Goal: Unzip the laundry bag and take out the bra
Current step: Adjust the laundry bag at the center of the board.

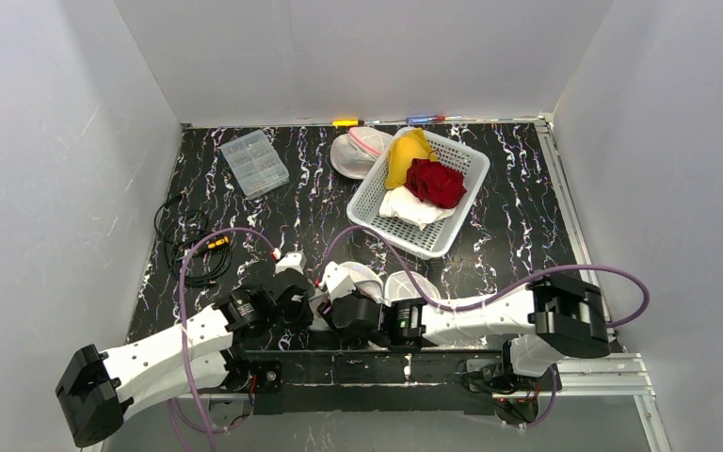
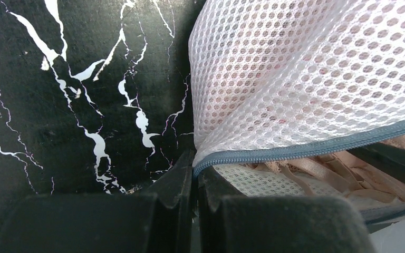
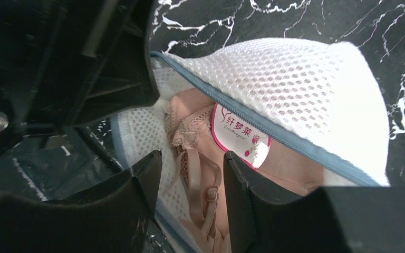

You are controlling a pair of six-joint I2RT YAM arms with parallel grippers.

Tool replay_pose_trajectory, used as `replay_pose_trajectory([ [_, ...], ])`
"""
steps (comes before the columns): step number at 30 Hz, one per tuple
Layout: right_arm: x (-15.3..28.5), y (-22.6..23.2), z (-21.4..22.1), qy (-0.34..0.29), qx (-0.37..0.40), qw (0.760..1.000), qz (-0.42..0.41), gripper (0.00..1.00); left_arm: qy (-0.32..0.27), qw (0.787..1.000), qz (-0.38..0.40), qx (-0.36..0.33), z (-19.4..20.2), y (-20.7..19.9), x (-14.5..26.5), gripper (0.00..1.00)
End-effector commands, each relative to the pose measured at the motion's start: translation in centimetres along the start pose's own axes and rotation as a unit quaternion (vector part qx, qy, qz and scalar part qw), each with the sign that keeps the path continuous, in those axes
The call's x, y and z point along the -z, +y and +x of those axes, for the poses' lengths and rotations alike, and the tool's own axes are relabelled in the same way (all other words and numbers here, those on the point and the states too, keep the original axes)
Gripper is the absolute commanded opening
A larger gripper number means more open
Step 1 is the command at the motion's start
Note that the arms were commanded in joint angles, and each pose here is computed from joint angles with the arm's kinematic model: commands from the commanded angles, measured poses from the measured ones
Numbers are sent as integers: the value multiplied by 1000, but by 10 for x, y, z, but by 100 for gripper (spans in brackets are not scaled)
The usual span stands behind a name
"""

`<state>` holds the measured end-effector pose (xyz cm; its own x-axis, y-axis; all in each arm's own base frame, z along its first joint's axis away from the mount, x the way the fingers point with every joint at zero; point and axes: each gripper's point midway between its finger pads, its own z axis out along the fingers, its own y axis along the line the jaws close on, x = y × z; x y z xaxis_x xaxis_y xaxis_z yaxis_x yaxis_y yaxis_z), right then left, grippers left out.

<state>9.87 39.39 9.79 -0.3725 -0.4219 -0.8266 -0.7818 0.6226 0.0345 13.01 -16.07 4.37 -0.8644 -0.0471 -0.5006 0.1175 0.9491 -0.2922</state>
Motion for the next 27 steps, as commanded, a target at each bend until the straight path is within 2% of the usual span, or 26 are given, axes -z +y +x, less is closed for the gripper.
replay_pose_trajectory([
  [1, -12, 8, -22, -40, -40, 998, 16, 56, -1, 1000, -9, 4, 4, 8, 0, 0],
  [4, -19, 11, -20, -40, -45, 998, 15, 59, -3, 1000, -7, 6, 4, 7, 1, 0],
  [10, -26, 10, -18, -44, -54, 997, 24, 73, -14, 1000, 4, 5, -3, 3, 5, 0],
  [16, -31, -5, -15, -52, -57, 994, 72, 72, -13, 1000, 4, 2, -4, 0, 4, 0],
  [27, -37, -12, -19, -81, -85, 989, 95, 74, -13, 1000, 11, 5, -5, -3, 5, 0],
])
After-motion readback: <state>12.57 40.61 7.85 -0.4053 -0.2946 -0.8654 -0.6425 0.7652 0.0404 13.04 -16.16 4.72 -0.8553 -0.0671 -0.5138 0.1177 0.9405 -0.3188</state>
